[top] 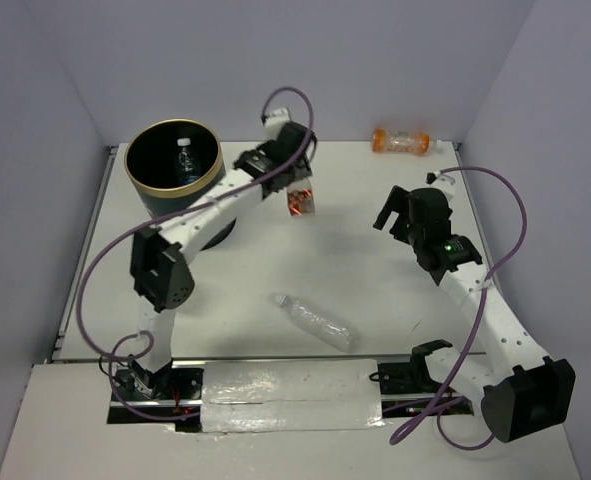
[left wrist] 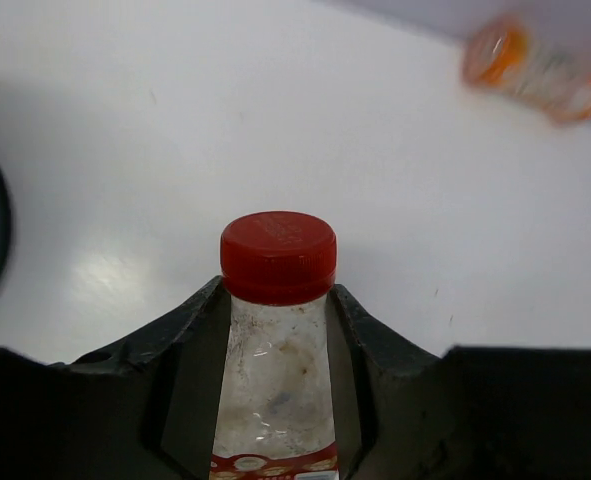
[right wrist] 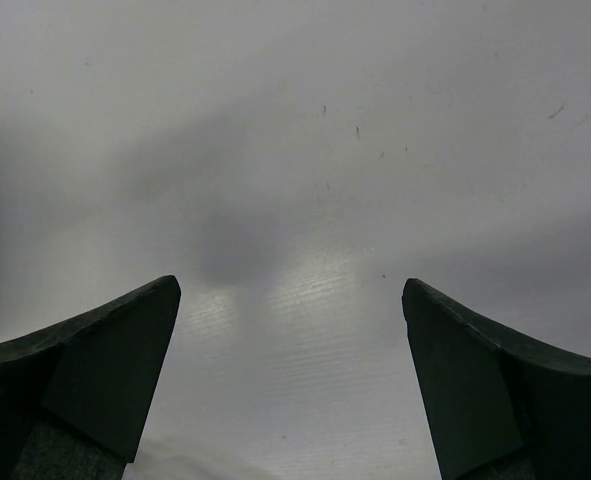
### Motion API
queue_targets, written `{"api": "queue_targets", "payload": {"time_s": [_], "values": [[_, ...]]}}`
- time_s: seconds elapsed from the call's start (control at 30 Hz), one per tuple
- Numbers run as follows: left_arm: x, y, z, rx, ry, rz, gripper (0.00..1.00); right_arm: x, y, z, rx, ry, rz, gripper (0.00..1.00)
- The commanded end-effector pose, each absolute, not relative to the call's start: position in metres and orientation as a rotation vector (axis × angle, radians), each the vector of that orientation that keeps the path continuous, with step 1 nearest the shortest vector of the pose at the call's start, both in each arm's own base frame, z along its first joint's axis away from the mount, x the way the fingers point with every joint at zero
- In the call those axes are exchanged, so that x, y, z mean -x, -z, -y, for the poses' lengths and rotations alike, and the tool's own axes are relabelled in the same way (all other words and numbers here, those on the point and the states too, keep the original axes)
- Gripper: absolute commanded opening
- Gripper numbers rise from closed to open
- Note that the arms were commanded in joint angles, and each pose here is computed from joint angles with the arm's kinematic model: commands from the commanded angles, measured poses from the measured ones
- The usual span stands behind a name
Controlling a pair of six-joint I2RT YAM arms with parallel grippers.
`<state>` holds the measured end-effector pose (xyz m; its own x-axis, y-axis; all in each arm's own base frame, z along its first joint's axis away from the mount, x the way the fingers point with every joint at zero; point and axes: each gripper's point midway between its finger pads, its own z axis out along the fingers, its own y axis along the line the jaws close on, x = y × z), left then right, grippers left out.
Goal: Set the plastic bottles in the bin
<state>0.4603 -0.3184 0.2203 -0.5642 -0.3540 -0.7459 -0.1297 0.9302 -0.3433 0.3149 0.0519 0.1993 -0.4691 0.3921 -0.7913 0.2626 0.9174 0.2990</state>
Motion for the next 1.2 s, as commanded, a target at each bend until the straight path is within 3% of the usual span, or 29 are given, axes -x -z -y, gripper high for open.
{"api": "queue_targets", "payload": {"time_s": [0.0, 0.13, 0.33, 0.43, 0.57, 0.63, 0.73, 0.77, 0.87, 1.0, 1.1, 1.17], "values": [[-0.477, -0.356, 0.245, 0.274, 0.285, -1.895, 0.34, -0.322, -0.202, -0.054, -0.480, -0.186, -2.061, 1.00], [-0.466, -0.422, 0.156, 0.291, 0.123, -1.778, 0.40, -0.327, -0.198, -0.064, -0.478, -0.239, -2.067, 1.00], [-0.444, -0.477, 0.043, 0.460, -0.210, -1.582, 0.46, -0.332, -0.191, -0.071, -0.476, -0.275, -2.086, 1.00], [-0.440, -0.465, 0.006, 0.505, -0.389, -1.549, 0.48, -0.331, -0.190, -0.071, -0.463, -0.262, -2.089, 1.00], [-0.455, -0.452, -0.023, 0.576, -0.446, -1.543, 0.48, -0.329, -0.192, -0.065, -0.448, -0.225, -2.083, 1.00], [-0.465, -0.436, -0.025, 0.593, -0.433, -1.573, 0.49, -0.327, -0.193, -0.062, -0.448, -0.208, -2.087, 1.00], [-0.468, -0.415, -0.027, 0.583, -0.435, -1.613, 0.69, -0.326, -0.197, -0.063, -0.406, -0.208, -2.080, 1.00], [-0.469, -0.411, -0.025, 0.576, -0.430, -1.629, 0.84, -0.325, -0.202, -0.060, -0.404, -0.200, -2.064, 1.00], [-0.472, -0.406, -0.015, 0.538, -0.384, -1.685, 0.99, -0.322, -0.213, -0.053, -0.385, -0.145, -2.068, 1.00], [-0.456, -0.408, 0.004, 0.511, -0.524, -1.710, 0.99, -0.314, -0.227, -0.073, -0.153, -0.221, -2.094, 1.00], [-0.437, -0.400, 0.054, 0.405, -0.593, -1.744, 0.99, -0.302, -0.225, -0.100, 0.009, -0.286, -2.148, 1.00], [-0.430, -0.381, 0.105, 0.367, -0.494, -1.790, 0.99, -0.292, -0.219, -0.122, 0.125, -0.299, -2.198, 1.00]]}}
